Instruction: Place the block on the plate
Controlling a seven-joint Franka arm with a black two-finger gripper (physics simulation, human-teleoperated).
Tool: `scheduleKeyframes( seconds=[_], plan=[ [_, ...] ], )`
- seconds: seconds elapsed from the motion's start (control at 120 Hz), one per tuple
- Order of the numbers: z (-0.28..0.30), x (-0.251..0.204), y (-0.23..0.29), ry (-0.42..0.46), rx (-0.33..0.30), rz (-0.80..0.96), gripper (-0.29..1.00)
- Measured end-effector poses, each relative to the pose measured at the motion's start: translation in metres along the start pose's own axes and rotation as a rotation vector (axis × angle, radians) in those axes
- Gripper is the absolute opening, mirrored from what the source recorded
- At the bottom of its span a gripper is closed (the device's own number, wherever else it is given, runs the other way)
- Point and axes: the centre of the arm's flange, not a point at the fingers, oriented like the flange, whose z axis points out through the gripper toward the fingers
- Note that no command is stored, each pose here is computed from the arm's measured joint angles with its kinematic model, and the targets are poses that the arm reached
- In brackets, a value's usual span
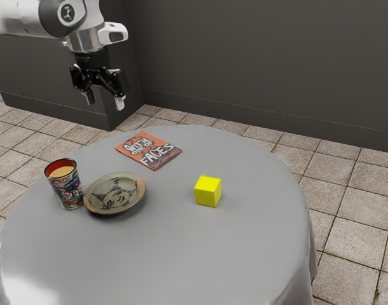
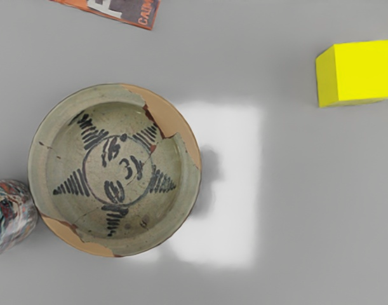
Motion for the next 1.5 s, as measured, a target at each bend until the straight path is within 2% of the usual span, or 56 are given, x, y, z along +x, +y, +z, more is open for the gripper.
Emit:
scheduleKeyframes(
  seconds=[0.225, 0.4, 0.583, 0.85, 1.158, 1.5],
  plan=[
    [0.007, 0.013, 0.008, -0.002, 0.003, 0.011, 0.70],
    [0.033, 0.055, 0.061, -0.012, -0.001, 0.087, 0.70],
    [0.074, 0.093, 0.112, -0.028, 0.007, 0.136, 0.70],
    [0.149, 0.146, 0.137, -0.044, 0.017, 0.099, 0.70],
    [0.207, 0.162, 0.168, -0.075, -0.027, 0.087, 0.70],
    [0.273, 0.169, 0.166, -0.143, -0.068, 0.047, 0.70]
  ],
)
